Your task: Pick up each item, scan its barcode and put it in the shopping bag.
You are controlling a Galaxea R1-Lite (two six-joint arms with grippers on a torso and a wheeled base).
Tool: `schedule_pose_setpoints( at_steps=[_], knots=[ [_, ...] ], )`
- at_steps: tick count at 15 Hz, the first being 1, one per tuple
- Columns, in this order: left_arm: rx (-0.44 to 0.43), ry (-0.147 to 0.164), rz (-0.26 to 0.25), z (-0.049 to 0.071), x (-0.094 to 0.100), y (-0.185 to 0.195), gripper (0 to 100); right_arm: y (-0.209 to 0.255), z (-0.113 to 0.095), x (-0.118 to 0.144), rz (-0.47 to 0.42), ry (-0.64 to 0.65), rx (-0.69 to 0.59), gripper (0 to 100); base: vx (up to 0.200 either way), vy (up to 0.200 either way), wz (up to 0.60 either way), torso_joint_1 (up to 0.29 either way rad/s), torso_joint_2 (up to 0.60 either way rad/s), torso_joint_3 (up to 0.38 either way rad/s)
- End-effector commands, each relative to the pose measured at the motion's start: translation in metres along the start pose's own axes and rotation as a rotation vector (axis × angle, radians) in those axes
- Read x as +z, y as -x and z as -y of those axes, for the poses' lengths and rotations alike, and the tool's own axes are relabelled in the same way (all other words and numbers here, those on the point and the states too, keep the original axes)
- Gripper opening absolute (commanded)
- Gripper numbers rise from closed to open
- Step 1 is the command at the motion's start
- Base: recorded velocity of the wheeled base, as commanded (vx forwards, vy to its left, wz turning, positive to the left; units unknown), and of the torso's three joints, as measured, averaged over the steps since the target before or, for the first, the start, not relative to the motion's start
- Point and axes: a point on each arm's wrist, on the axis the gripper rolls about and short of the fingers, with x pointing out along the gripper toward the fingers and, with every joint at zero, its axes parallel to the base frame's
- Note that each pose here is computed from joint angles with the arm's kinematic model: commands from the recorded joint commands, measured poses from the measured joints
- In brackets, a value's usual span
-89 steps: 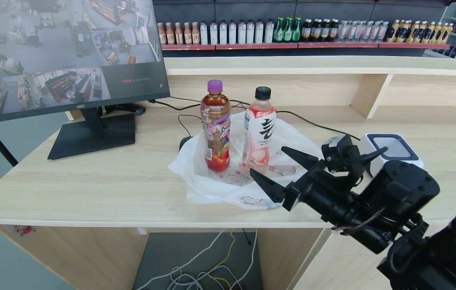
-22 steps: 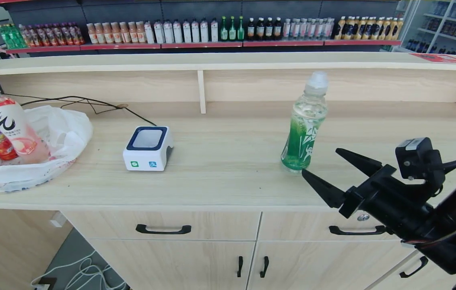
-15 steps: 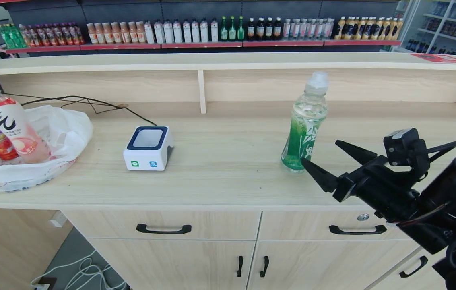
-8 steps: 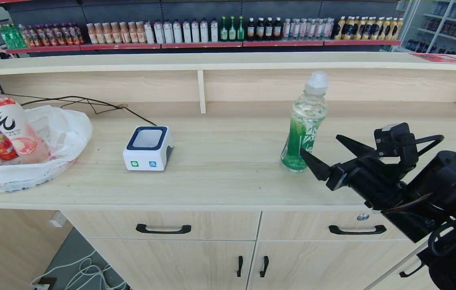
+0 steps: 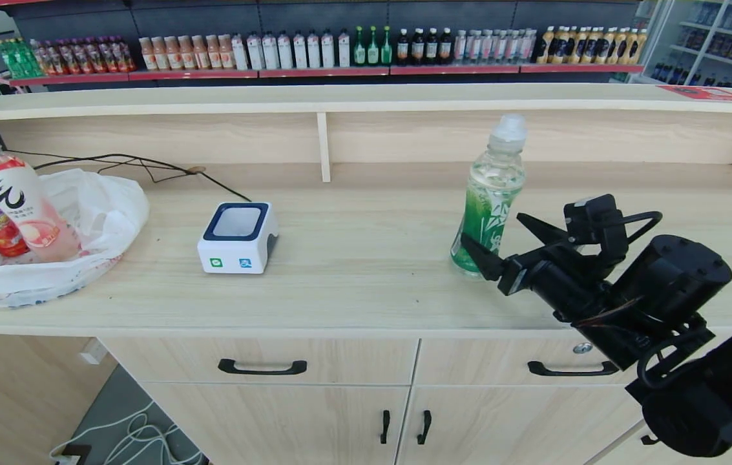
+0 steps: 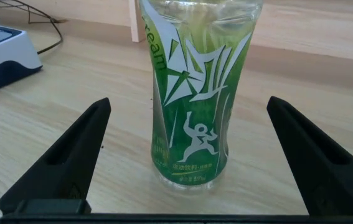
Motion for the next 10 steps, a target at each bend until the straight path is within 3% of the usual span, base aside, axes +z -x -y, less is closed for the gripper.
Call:
schedule_pose_setpoints(
  at_steps=[1,10],
  knots=[
    [0.0,0.001,0.0,0.0,0.0,0.0,100,-0.012,-0.001,-0.009,-0.005,-0.003,0.0,100,0.0,0.0,0.0,0.0,0.0,0.0],
    [0.0,0.001,0.0,0.0,0.0,0.0,100,-0.043,0.002,-0.007,0.074,-0.03,-0.086,100,0.0,0.0,0.0,0.0,0.0,0.0]
  ],
)
